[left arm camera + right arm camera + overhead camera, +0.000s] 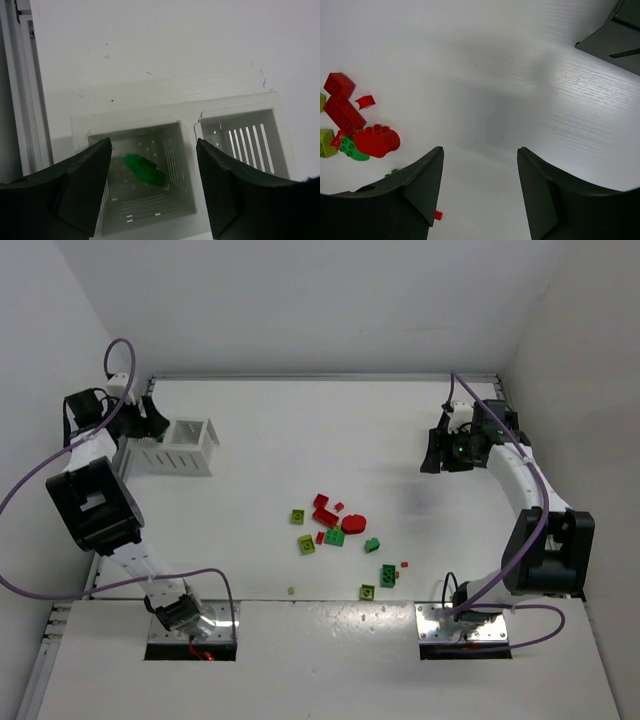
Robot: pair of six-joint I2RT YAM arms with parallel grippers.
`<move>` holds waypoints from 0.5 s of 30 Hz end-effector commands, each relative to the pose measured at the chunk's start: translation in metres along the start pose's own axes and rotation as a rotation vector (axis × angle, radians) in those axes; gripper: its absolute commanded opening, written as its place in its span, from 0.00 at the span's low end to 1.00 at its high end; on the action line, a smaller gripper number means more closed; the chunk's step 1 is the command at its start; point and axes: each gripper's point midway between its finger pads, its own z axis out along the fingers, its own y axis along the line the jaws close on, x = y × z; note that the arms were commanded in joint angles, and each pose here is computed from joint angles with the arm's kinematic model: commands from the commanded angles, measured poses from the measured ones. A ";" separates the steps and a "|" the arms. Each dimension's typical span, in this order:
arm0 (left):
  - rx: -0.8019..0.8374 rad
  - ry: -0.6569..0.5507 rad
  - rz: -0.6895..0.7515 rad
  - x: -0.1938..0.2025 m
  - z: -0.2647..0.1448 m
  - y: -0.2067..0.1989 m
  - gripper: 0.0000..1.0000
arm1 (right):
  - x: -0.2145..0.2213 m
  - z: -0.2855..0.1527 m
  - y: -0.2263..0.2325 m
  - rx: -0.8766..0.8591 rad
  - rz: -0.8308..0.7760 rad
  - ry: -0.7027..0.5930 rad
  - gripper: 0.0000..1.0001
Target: Sort the legos into containers by color
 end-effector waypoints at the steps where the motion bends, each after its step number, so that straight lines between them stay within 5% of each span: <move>1: 0.021 -0.062 0.097 -0.036 -0.027 -0.009 0.75 | -0.020 -0.007 0.009 -0.016 -0.042 -0.053 0.61; 3: 0.053 -0.096 0.138 -0.055 -0.043 -0.025 0.74 | -0.021 -0.009 0.009 -0.015 -0.045 -0.061 0.61; 7: 0.248 -0.041 0.423 -0.059 -0.054 -0.125 0.65 | -0.023 -0.012 0.010 -0.014 -0.049 -0.070 0.61; 11: 0.530 0.012 0.666 -0.016 -0.064 -0.287 0.62 | -0.023 -0.011 0.012 -0.010 -0.056 -0.067 0.61; 15: 0.776 0.135 0.754 0.060 -0.079 -0.393 0.56 | -0.019 -0.008 0.012 -0.007 -0.055 -0.046 0.61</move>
